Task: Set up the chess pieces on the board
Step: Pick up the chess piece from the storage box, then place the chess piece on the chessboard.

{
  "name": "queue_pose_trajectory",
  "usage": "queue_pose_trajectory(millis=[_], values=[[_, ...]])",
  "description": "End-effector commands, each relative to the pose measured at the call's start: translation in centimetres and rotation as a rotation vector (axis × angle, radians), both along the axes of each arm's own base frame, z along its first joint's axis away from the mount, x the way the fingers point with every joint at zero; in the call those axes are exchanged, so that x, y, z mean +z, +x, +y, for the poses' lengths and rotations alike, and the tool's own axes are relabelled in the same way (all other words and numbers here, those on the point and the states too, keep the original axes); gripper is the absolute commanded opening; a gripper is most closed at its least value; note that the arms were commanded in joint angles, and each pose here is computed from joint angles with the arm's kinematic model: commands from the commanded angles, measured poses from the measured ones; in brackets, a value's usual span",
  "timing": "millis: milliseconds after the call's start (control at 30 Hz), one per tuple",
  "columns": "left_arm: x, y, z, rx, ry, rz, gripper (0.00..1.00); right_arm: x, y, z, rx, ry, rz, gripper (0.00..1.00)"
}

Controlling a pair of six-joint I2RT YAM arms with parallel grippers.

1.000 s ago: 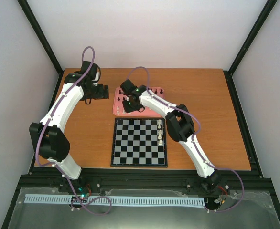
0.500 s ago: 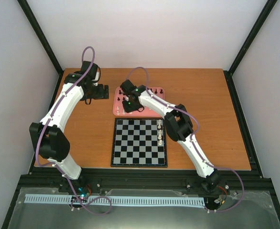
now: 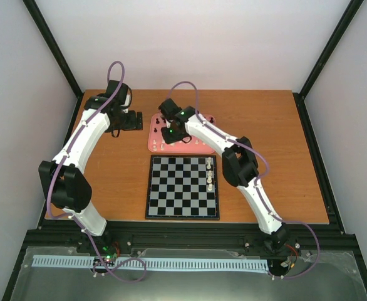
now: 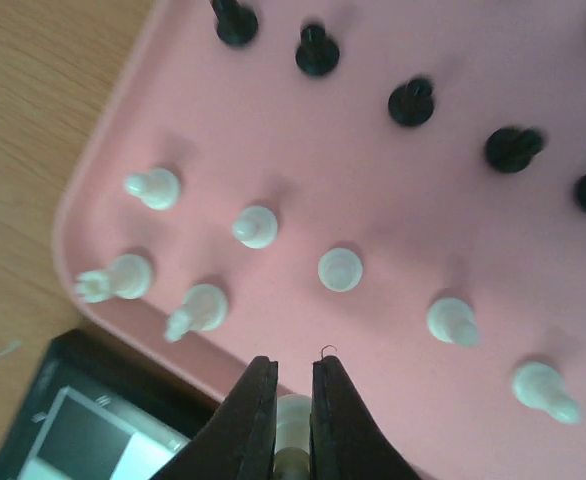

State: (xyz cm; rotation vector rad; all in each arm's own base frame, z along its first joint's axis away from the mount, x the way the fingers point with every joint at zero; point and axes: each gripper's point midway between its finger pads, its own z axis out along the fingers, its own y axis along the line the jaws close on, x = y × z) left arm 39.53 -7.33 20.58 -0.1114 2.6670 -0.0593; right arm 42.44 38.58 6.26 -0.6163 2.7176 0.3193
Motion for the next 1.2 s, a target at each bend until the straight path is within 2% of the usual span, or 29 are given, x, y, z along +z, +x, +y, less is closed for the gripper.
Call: queue_pose_trajectory(millis=[0, 200, 433, 700, 933, 1167], values=[[0.6, 0.0, -0.1, -0.011, 0.005, -0.017, 1.0, 8.3, 0.2, -0.9, -0.007, 0.056, -0.121, 0.06], [0.6, 0.0, -0.1, -0.013, 0.003, -0.02, 1.0, 9.9, -3.5, -4.6, -0.047, 0.002, -0.095, 0.05], [0.2, 0.2, -0.5, -0.014, -0.018, -0.011, 1.0, 6.7, -12.2, -10.6, -0.131, -0.054, 0.013, 0.05], [-0.6, -0.1, -1.0, -0.014, -0.047, -0.001, 1.0, 5.2, -18.6, -12.8, -0.197, -0.06, 0.026, 0.05], [-0.8, -0.4, -0.7, -0.006, -0.038, 0.001, 1.0, 3.5, -22.3, -14.3, -0.238, -0.024, 0.026, 0.05], [-1.1, -1.0, -0.5, 0.003, -0.041, 0.0, 1.0, 2.5, -22.9, -15.8, -0.301, -0.02, -0.017, 0.05]])
